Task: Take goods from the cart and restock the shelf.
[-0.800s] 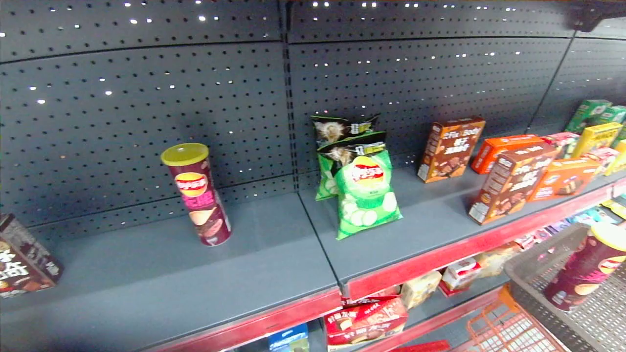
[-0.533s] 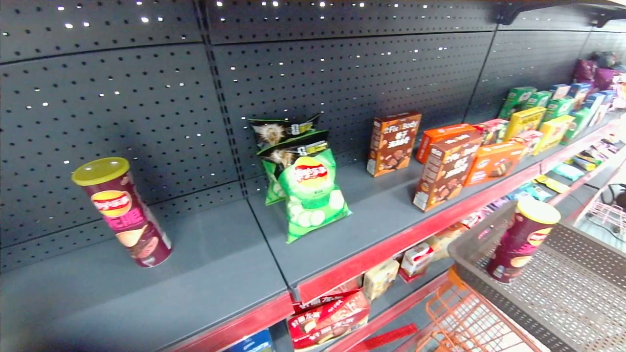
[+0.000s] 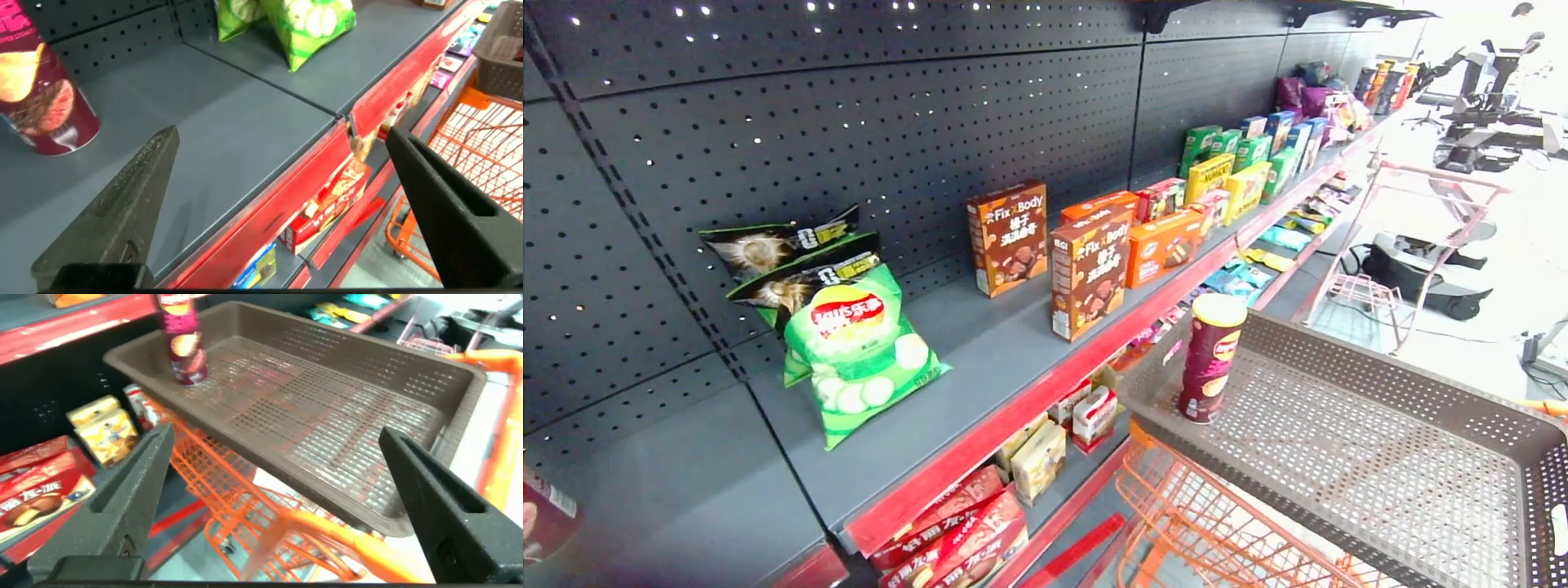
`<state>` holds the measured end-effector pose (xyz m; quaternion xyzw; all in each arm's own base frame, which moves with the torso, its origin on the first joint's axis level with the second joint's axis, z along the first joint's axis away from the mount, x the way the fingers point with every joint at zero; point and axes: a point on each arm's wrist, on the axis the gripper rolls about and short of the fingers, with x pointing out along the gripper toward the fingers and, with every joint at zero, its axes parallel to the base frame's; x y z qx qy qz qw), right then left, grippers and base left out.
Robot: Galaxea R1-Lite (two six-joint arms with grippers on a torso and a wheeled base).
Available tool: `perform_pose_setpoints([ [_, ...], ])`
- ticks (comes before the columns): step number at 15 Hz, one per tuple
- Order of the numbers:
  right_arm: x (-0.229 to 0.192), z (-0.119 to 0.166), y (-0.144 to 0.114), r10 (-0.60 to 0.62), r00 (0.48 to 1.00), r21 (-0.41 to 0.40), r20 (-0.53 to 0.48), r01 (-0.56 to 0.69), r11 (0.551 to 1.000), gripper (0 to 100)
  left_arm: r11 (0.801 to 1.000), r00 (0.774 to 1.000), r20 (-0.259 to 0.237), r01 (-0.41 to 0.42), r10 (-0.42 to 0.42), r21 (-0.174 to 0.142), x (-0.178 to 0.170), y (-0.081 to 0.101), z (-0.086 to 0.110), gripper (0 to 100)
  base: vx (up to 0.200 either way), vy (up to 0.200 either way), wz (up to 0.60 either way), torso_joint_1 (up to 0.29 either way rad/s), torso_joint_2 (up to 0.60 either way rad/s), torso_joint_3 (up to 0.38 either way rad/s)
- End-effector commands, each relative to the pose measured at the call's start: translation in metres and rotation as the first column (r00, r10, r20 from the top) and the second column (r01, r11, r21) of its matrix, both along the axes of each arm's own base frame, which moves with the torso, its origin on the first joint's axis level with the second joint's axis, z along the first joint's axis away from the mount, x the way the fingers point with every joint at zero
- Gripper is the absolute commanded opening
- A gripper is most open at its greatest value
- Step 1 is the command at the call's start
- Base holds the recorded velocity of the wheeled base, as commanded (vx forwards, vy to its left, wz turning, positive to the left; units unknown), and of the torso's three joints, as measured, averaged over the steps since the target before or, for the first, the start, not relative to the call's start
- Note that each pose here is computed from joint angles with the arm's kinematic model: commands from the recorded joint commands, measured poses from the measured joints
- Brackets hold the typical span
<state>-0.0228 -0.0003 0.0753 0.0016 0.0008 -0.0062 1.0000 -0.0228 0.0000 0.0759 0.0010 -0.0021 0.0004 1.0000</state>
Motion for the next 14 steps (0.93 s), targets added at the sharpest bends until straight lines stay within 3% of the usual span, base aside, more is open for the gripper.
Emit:
perform_pose_setpoints([
  [1, 0.0, 0.0, 0.0, 0.0, 1.0, 0.0, -0.001, 0.0, 1.0, 100, 1.0, 1.0, 0.0, -0.001, 0.001, 0.0, 0.0, 0.0, 0.0, 100, 0.0, 0.0, 0.0, 0.0, 0.0, 0.0],
  [12, 0.0, 0.0, 0.001, 0.025, 1.0, -0.002, -0.003, -0.025, 1.0, 100, 1.0, 1.0, 0.0, -0.001, 0.001, 0.0, 0.0, 0.0, 0.0, 100, 0.0, 0.0, 0.0, 0.0, 0.0, 0.0],
  [13, -0.003, 0.019, 0.001, 0.071, 0.996, -0.003, 0.055, -0.07, 0.998, 100, 1.0, 1.0, 0.0, -0.001, 0.001, 0.0, 0.0, 0.0, 0.0, 100, 0.0, 0.0, 0.0, 0.0, 0.0, 0.0],
  [14, 0.013, 0.086, 0.002, 0.125, 0.992, 0.019, -0.006, -0.125, 0.992, 100, 1.0, 1.0, 0.0, -0.001, 0.001, 0.0, 0.0, 0.0, 0.0, 100, 0.0, 0.0, 0.0, 0.0, 0.0, 0.0],
])
